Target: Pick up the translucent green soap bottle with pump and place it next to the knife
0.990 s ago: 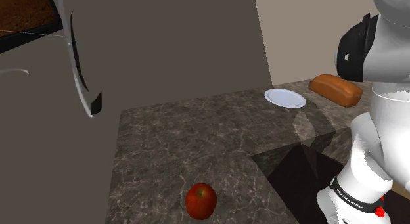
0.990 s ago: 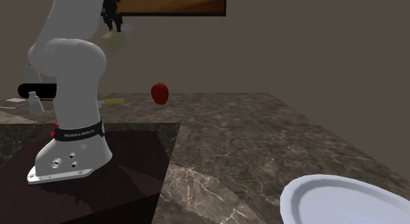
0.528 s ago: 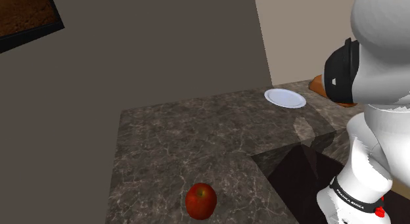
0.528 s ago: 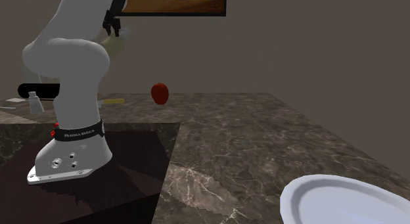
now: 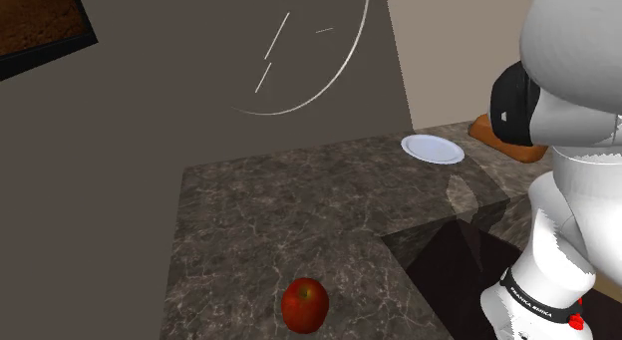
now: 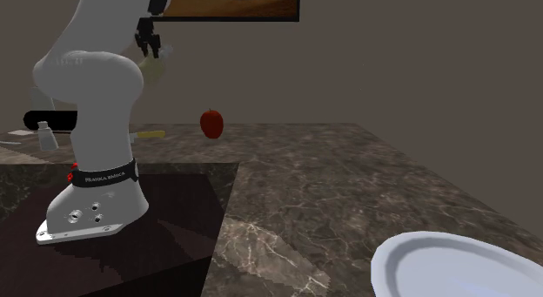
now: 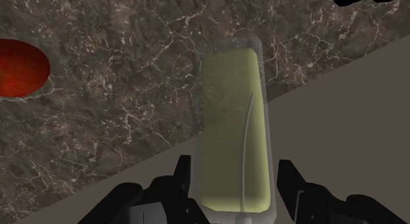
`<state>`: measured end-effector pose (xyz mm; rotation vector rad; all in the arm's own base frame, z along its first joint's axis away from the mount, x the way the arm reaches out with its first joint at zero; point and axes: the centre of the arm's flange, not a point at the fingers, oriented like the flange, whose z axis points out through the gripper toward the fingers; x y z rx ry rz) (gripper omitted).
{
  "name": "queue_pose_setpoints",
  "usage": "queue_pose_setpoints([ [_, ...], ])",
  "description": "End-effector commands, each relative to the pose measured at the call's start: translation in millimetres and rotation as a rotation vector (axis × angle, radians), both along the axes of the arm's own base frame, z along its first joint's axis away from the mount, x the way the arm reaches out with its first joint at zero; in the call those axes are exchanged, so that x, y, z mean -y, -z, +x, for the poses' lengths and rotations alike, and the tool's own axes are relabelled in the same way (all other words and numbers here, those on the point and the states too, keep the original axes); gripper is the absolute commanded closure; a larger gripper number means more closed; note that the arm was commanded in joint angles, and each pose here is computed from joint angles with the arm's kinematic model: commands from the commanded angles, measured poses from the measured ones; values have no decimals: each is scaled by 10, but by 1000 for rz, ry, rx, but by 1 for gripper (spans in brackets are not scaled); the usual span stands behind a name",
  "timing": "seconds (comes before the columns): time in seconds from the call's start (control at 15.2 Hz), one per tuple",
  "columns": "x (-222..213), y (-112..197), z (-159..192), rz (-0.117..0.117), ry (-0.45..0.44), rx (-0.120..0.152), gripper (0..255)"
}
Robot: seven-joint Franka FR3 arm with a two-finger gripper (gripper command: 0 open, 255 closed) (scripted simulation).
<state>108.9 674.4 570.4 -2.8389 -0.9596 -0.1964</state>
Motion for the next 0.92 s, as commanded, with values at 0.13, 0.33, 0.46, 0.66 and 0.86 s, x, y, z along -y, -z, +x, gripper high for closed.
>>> queue_pose_setpoints([
  [0.13, 4, 219, 3, 1, 0, 0, 255],
  [0.33, 4, 378, 3, 1, 0, 0, 255],
  [0.46, 4, 483, 3, 1, 0, 0, 255],
  [0.66, 4, 642, 3, 1, 0, 0, 255],
  [0.86, 4, 800, 3, 1, 0, 0, 255],
])
